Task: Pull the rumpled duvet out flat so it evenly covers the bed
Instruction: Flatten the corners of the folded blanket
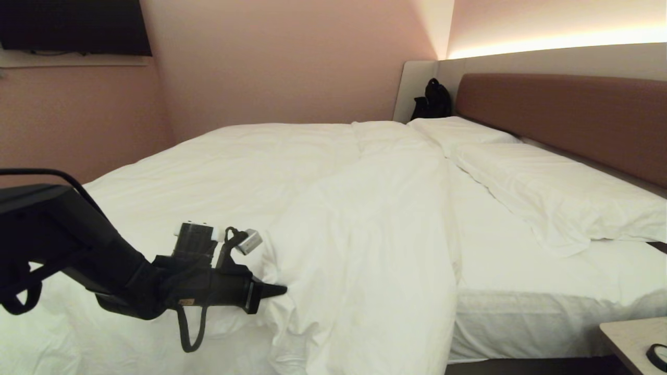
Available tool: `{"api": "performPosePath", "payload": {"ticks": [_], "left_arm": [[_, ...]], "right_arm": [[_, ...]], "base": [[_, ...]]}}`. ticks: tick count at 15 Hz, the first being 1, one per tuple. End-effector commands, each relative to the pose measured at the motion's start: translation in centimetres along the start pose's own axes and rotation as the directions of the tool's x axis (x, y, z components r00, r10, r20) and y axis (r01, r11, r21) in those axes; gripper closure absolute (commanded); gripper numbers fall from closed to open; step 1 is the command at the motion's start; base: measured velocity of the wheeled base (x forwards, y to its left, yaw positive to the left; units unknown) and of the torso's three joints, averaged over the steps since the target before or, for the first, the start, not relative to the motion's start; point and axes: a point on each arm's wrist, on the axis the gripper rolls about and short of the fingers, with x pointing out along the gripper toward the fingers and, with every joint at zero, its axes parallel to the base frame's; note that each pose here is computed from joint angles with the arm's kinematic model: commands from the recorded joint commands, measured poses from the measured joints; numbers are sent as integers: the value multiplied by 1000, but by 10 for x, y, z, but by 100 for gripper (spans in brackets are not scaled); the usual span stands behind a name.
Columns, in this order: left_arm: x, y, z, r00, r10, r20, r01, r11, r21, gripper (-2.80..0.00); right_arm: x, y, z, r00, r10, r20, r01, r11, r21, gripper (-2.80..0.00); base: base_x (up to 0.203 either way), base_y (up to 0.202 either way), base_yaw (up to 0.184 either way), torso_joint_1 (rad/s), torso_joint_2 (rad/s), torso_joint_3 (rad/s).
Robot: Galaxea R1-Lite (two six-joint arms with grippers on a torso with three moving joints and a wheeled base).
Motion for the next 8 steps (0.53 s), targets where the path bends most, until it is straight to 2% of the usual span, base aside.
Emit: {"api": "performPosePath", "payload": {"ticks": [1,7,8], "left_arm": [[1,-15,5,999,-25,33,25,1000,-3,0],[1,-31,23,995,-55,77,67,985,-159,0],[0,-33,25,995,-58,83,72,983,-172,0]], "right_arm": [[0,0,0,1000,1,0,-1,1000,0,0],[0,0,0,1000,1,0,-1,1000,0,0],[0,0,0,1000,1,0,-1,1000,0,0]], "base": [[0,0,0,0,0,0],[0,0,0,0,0,0],[0,0,0,0,0,0]]}}
